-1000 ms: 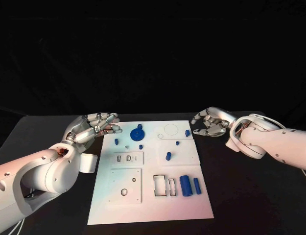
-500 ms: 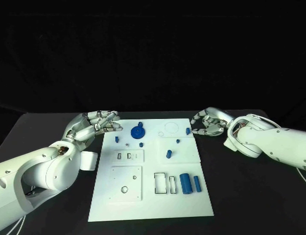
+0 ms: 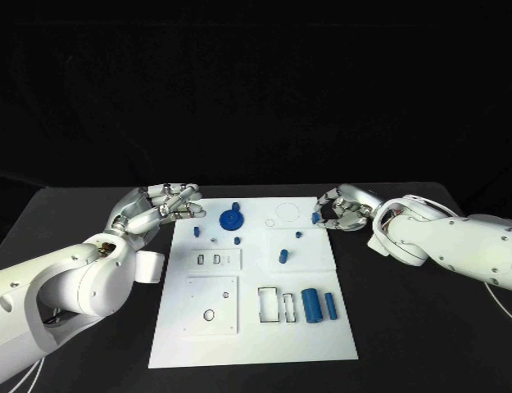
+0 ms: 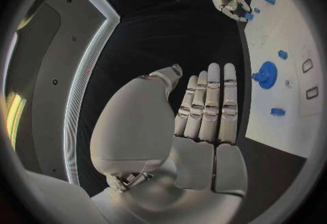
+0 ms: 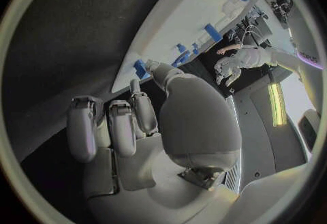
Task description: Assemble the parts on the task board
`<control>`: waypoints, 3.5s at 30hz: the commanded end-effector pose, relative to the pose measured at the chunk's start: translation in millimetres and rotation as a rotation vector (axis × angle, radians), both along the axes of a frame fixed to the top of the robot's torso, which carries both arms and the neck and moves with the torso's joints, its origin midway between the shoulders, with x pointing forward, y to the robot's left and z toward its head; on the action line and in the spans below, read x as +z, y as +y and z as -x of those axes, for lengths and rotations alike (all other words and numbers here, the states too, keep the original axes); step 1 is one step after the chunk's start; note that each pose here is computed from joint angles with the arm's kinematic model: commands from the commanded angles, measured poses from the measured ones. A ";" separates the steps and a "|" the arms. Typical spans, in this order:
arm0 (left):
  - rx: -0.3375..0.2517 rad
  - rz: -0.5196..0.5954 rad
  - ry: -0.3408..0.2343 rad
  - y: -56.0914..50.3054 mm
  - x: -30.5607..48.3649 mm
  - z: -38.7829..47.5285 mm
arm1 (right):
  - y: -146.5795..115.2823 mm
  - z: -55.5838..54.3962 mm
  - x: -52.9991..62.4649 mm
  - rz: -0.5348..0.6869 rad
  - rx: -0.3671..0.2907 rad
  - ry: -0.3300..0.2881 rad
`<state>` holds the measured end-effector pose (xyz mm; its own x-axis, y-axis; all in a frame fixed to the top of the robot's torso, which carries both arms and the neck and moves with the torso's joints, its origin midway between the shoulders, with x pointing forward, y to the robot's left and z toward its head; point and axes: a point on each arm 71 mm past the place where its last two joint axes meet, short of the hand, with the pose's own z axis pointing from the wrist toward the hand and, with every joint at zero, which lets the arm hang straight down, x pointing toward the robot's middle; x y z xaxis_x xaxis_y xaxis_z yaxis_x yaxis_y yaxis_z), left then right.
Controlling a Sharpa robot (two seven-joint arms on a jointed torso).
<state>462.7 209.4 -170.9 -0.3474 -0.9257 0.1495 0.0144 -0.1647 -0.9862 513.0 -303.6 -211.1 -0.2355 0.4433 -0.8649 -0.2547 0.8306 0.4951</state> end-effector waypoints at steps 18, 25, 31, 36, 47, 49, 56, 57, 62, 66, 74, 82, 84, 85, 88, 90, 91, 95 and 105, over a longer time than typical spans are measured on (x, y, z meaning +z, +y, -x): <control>-0.019 0.011 -0.001 -2.5 1.0 0.4 | 9.3 -3.9 -4.7 -0.001 0.016 0.011; -0.019 0.011 0.000 -2.2 1.0 0.5 | 10.7 -4.9 -6.4 0.000 0.014 0.012; -0.019 0.011 0.000 -1.9 0.9 0.4 | 10.1 -5.8 -6.8 0.002 0.007 0.009; -0.018 0.010 0.000 -1.6 0.9 0.4 | 8.3 -6.4 -6.5 0.004 -0.002 0.003; -0.017 0.009 0.001 -1.1 0.8 0.2 | 9.0 -5.9 -1.7 -0.023 -0.008 -0.058; -0.017 0.009 0.001 -1.0 0.7 0.2 | 10.5 -5.3 -0.6 -0.033 -0.007 -0.068; -0.016 0.008 0.002 -0.5 0.6 -0.1 | 20.5 1.3 4.4 -0.062 -0.021 -0.090; -0.016 0.008 0.002 -0.4 0.5 -0.2 | 23.0 2.5 5.5 -0.065 -0.018 -0.089; -0.014 0.007 0.003 0.1 0.0 -1.0 | 46.3 7.8 14.3 -0.070 0.008 -0.083; -0.019 0.008 0.006 -1.3 -0.3 -1.3 | 67.4 13.6 19.3 -0.039 0.022 -0.090; -0.022 0.009 0.010 -3.3 -1.5 -2.9 | 137.8 28.7 25.1 -0.013 0.097 -0.078; -0.024 0.009 0.013 -7.2 -2.4 -4.4 | 193.2 39.2 20.6 0.035 0.195 -0.094; -0.024 0.009 0.014 -8.0 -2.6 -4.6 | 203.6 41.8 17.2 0.042 0.215 -0.091; -0.024 0.008 0.015 -8.2 -2.6 -4.7 | 206.6 42.6 16.0 0.044 0.220 -0.090; -0.020 0.006 0.016 -8.5 -2.9 -5.2 | 218.6 45.4 10.6 0.053 0.241 -0.088; -0.018 0.006 0.016 -8.7 -2.9 -5.3 | 224.1 46.7 7.3 0.059 0.250 -0.086; -0.017 0.005 0.016 -8.7 -2.9 -5.4 | 226.6 47.3 5.5 0.063 0.254 -0.084; -0.010 0.000 0.021 -8.5 -3.2 -5.6 | 232.8 49.5 -1.3 0.074 0.266 -0.075; -0.002 -0.005 0.025 -7.7 -3.2 -5.5 | 239.9 54.2 -15.4 0.106 0.286 -0.050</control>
